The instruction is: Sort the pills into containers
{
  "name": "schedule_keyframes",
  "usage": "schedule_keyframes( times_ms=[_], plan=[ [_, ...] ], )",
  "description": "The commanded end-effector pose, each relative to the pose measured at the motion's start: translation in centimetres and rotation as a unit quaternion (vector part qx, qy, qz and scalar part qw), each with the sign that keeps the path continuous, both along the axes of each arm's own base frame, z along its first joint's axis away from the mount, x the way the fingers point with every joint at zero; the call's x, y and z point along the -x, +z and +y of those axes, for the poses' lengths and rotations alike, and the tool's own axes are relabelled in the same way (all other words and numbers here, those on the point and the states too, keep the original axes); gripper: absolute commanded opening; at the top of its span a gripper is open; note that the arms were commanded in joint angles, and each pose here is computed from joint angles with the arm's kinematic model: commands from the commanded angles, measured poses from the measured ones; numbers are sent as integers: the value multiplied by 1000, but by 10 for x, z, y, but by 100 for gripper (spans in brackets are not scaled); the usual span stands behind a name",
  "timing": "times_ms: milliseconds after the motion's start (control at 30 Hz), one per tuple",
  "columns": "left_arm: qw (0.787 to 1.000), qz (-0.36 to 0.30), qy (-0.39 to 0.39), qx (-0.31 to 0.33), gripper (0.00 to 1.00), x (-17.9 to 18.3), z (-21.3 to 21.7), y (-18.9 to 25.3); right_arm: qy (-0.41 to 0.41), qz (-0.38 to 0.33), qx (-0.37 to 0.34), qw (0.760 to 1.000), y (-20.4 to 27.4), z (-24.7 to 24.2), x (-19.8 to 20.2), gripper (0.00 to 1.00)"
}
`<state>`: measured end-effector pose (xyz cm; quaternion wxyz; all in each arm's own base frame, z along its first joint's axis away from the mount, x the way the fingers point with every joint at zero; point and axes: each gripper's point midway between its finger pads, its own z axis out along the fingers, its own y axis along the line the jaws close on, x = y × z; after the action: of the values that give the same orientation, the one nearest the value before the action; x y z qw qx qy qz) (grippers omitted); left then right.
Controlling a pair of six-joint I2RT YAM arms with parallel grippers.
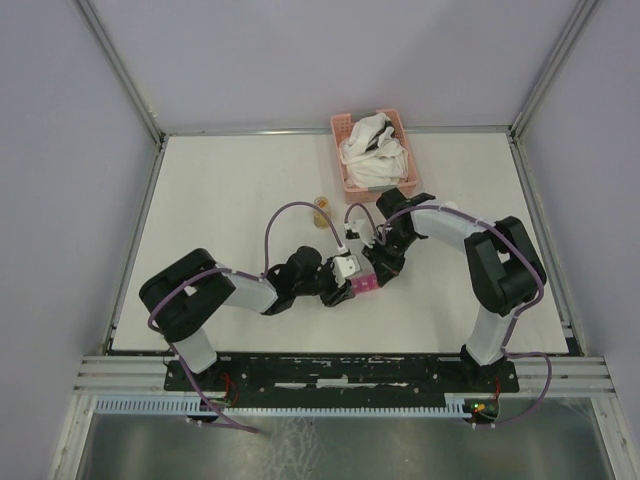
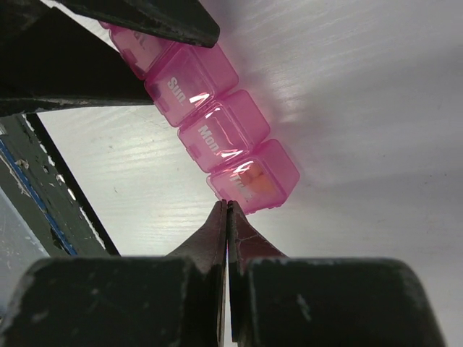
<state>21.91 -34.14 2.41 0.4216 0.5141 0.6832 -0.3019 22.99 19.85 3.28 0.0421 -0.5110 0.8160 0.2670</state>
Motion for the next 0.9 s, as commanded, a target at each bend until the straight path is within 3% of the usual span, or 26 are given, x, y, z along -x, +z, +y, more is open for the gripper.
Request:
schedule_keyframes(
  times_ms=[0, 500, 767, 867],
  plan=[
    [999, 27, 21, 2, 10, 1, -3, -1, -21, -47, 12, 999, -2, 4, -20, 1],
    [997, 53, 46, 16, 9, 5, -4, 0, -52, -81, 77, 992, -18, -3, -26, 1],
    [998, 44, 38, 11, 10, 5, -3, 1, -19, 3, -51, 998, 47, 23, -13, 1],
    [998, 41, 38, 8, 13, 4, -2, 1, -20, 3, -67, 998, 67, 17, -17, 1]
  ],
)
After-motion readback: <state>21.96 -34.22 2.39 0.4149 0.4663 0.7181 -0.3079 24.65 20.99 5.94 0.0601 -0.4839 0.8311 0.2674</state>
